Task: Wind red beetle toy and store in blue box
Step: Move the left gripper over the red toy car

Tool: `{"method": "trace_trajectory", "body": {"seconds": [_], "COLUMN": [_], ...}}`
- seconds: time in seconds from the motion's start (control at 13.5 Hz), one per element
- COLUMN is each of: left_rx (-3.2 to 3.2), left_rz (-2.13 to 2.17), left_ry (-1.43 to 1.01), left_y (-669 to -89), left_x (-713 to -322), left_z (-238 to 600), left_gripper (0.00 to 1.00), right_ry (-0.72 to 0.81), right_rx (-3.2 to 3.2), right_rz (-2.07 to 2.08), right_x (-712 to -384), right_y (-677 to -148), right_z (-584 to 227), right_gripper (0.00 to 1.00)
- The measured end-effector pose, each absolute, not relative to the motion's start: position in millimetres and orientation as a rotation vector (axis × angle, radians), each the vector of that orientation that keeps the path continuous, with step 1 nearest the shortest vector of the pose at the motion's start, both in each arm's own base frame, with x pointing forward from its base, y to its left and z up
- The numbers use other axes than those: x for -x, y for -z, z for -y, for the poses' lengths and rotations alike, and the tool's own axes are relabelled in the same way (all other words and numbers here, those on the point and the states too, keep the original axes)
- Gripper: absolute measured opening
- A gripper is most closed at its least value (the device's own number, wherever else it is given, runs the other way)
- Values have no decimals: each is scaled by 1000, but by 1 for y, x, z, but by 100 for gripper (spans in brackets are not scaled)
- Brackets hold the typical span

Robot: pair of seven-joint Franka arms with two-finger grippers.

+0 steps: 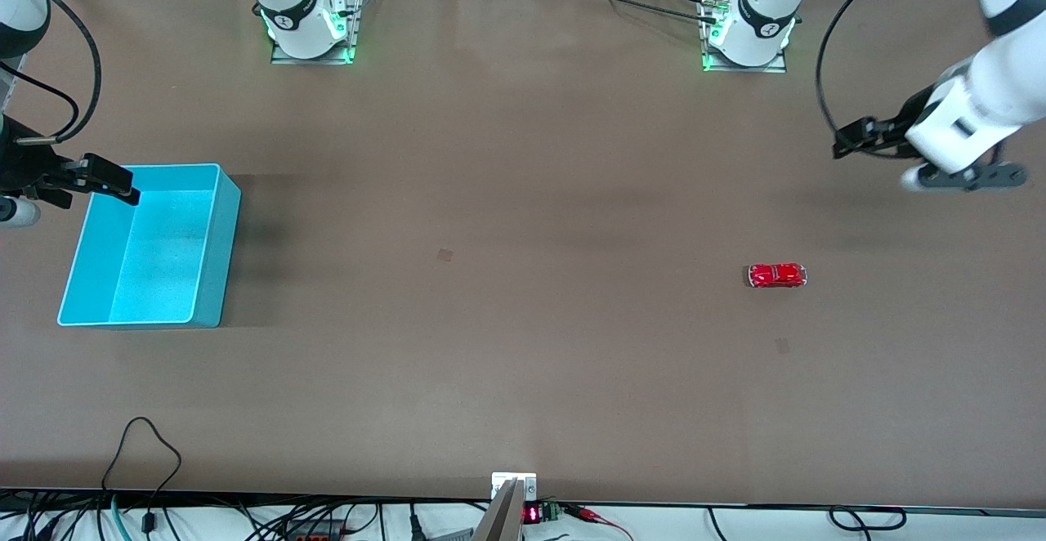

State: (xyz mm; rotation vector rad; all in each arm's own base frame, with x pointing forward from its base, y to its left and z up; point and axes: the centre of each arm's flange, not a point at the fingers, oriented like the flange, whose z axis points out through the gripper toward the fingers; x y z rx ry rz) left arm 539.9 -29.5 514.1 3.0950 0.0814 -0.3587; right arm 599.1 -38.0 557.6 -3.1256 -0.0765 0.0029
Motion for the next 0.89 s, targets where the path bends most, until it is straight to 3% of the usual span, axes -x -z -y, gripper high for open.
{"method": "trace_trajectory", "body": {"seconds": [0.22,0.52,0.89], "left_rx": [-3081,-3006,-2942], "left_rz": [-38,373,660], "left_ry": [448,495,439], "left_y": [-483,-460,-429], "left_x": [-549,-554,-563], "left_z": [36,37,34], "left_gripper": [100,100,100], "right_ry": [-5,-41,-60], "right_rx": [3126,3127,3126], "right_rz": [70,68,64], "right_x": [-602,-610,-612], "right_y": [-552,-532,-525], "right_z": [40,41,43], "right_gripper": [100,100,100]}}
